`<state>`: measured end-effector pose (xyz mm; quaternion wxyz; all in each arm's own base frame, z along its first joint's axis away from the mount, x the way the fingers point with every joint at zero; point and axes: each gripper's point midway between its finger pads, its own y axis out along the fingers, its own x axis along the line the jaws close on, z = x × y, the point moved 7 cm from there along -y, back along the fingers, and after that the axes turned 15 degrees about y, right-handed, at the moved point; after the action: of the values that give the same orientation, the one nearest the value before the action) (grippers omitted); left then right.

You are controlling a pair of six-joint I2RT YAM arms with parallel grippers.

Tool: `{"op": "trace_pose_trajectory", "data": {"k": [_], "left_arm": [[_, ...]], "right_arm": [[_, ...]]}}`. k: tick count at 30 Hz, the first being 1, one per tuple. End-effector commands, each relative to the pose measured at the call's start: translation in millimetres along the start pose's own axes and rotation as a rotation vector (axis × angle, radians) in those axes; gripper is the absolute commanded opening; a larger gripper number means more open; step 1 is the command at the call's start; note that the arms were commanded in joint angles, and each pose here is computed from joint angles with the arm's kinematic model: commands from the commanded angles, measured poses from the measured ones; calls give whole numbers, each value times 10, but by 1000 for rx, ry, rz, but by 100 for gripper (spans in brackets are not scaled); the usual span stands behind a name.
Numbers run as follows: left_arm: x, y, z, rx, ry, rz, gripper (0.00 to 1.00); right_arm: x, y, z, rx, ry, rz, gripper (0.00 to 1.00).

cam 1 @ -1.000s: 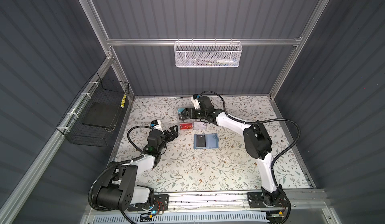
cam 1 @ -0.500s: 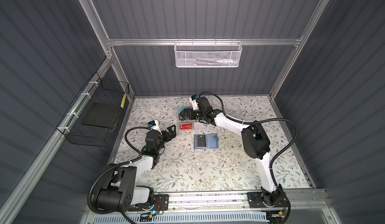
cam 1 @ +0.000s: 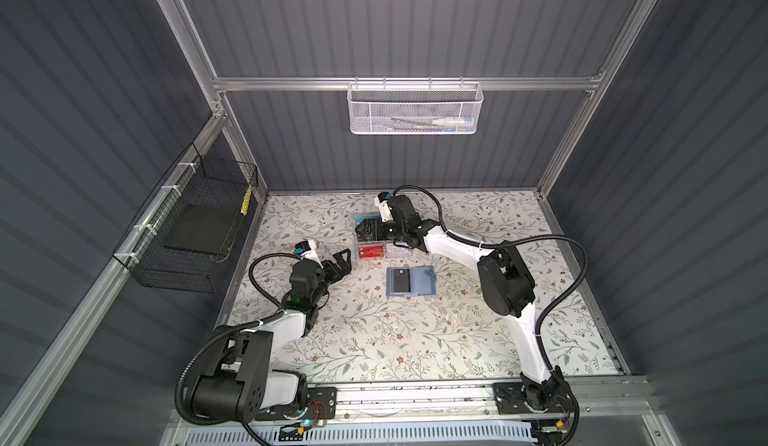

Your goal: Take the credit cards out of the card holder

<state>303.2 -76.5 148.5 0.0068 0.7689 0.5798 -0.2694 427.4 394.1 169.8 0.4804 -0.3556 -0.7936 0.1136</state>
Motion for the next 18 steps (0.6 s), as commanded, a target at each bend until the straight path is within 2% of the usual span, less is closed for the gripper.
{"op": "trace_pose_trajectory", "data": {"k": [1,14,18], "left_arm": [[34,-23,32,-2,1,-6,100],[-56,-10,-29,11,6,44,100],[-233,-8,-47,45,75,66,100]], "right_arm": [[46,28,-4,0,5,-10,99],[223,-495,-62,-61,-47,-7,99],[216,-781,-5,-85,-57,17,99]]}}
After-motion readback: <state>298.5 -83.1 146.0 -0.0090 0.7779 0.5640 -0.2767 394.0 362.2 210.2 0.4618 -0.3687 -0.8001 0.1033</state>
